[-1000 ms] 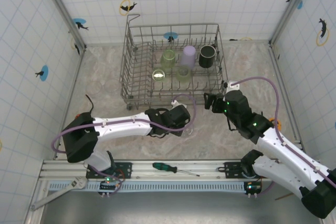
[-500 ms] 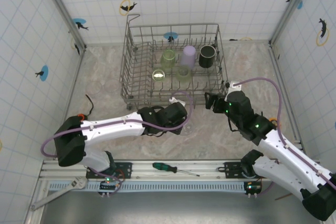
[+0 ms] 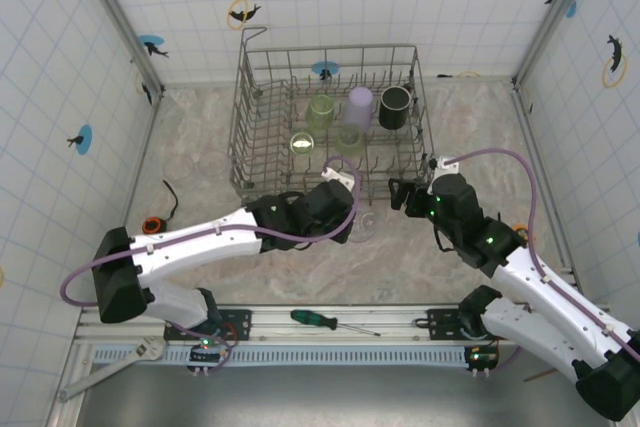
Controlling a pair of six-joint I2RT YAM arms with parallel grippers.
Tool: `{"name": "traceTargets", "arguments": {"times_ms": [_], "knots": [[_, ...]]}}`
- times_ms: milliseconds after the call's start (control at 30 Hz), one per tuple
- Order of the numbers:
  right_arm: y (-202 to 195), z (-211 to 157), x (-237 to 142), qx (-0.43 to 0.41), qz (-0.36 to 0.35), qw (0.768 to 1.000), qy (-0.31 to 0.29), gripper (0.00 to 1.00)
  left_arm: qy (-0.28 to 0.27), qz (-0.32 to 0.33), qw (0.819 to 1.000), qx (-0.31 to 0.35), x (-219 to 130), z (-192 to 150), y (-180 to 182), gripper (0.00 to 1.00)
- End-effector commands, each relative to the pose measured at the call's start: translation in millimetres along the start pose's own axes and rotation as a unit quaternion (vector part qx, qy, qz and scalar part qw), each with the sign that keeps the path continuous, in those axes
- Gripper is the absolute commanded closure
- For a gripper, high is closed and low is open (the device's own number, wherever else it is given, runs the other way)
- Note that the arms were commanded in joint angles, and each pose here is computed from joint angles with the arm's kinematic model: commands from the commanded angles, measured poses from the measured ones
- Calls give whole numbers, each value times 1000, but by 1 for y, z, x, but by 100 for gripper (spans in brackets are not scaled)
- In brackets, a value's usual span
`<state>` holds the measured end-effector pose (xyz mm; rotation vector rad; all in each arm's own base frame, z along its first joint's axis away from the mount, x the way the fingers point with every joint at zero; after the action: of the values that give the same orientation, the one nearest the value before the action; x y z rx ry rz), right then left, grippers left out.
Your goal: Load the cups into the dish rack
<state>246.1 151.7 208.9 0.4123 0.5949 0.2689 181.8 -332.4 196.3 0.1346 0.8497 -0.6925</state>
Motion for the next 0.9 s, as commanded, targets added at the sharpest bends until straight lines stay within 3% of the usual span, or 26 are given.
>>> {"name": "traceTargets", "arguments": {"times_ms": [0, 400, 867], "knots": [[8, 8, -3, 8, 12, 1000, -8, 0, -55, -3, 998, 16, -24, 31, -4, 100], [0, 3, -3, 9, 0, 1000, -10, 0, -103, -22, 994, 21, -37, 56, -13, 100], [-5, 19, -16, 15, -1, 999, -40, 0, -153, 15, 986, 57, -50, 94, -11, 100]]}}
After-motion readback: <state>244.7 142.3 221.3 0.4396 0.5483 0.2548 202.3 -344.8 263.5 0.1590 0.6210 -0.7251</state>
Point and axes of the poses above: each hand's point on the last joint's axis, 136 mm out from that joint toward the fingers, its own x axis out along the fingers, its own y axis along the line the jaws close on, z = x × y, the point moved 1 cm from there along -x, back along the fingers, and after that the axes turned 4 degrees about x, right-handed, at the moved point
